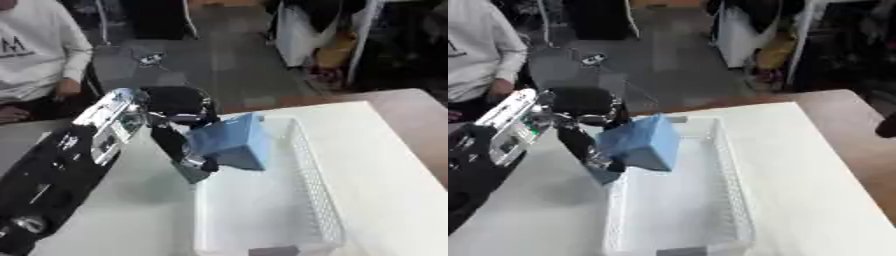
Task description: Pick up objects on the table and place them in the box.
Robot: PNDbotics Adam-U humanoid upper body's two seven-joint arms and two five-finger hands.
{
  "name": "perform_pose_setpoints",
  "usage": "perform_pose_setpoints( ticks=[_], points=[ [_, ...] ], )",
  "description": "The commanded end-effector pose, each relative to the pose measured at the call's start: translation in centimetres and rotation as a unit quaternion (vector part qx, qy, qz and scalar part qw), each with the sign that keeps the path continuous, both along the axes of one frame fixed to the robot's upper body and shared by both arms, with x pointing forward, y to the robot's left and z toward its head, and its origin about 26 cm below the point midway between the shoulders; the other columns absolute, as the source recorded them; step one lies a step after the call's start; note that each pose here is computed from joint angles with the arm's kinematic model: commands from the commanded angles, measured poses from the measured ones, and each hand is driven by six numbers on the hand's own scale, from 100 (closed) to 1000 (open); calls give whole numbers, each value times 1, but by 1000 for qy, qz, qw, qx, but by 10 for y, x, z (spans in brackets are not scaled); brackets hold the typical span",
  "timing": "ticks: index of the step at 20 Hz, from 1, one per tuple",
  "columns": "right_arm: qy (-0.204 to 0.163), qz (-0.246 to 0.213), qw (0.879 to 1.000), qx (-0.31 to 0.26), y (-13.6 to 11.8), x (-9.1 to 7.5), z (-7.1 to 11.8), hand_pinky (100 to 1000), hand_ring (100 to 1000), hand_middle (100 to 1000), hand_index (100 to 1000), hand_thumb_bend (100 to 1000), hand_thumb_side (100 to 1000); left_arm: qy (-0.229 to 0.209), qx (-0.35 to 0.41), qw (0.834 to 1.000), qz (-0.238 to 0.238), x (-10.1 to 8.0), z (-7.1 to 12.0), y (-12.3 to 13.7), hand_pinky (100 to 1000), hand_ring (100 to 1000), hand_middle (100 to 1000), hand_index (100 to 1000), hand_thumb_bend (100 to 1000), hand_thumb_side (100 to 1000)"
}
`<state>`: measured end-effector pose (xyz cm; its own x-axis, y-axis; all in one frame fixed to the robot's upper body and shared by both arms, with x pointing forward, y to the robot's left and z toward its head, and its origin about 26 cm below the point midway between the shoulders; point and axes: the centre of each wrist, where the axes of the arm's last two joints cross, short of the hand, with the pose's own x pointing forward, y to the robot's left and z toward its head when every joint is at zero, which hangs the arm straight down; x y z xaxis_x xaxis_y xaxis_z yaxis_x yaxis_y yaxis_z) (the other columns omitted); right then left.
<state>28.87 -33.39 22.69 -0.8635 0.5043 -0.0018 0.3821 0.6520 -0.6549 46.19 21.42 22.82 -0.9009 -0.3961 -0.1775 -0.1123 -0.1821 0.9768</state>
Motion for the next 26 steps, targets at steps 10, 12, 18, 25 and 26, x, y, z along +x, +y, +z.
perform_pose_setpoints(
  ticks=[10, 12, 18, 25, 26],
  points=[
    [23, -14, 996, -83, 0, 1, 31, 207, 469, 507, 617, 100, 930, -21, -61, 997, -31, 12, -5, 18, 100, 100, 153, 463, 139, 999],
    [40, -13, 993, -114, 3, 2, 31, 207, 473, 512, 621, 100, 964, -20, -68, 997, -36, 13, -9, 20, 100, 100, 200, 483, 127, 1000],
    [70, 2, 986, -153, 3, 2, 34, 203, 474, 520, 629, 151, 1000, -11, -49, 998, -36, 16, -18, 26, 462, 653, 690, 798, 629, 949],
    [66, 35, 993, -95, 0, 1, 36, 199, 469, 517, 627, 161, 1000, 4, -17, 1000, -10, 19, -25, 34, 707, 883, 872, 930, 1000, 1000],
    [64, 38, 993, -87, 0, 1, 36, 195, 466, 512, 621, 100, 1000, 5, -17, 1000, -8, 20, -25, 35, 752, 916, 899, 959, 1000, 1000]
  ],
)
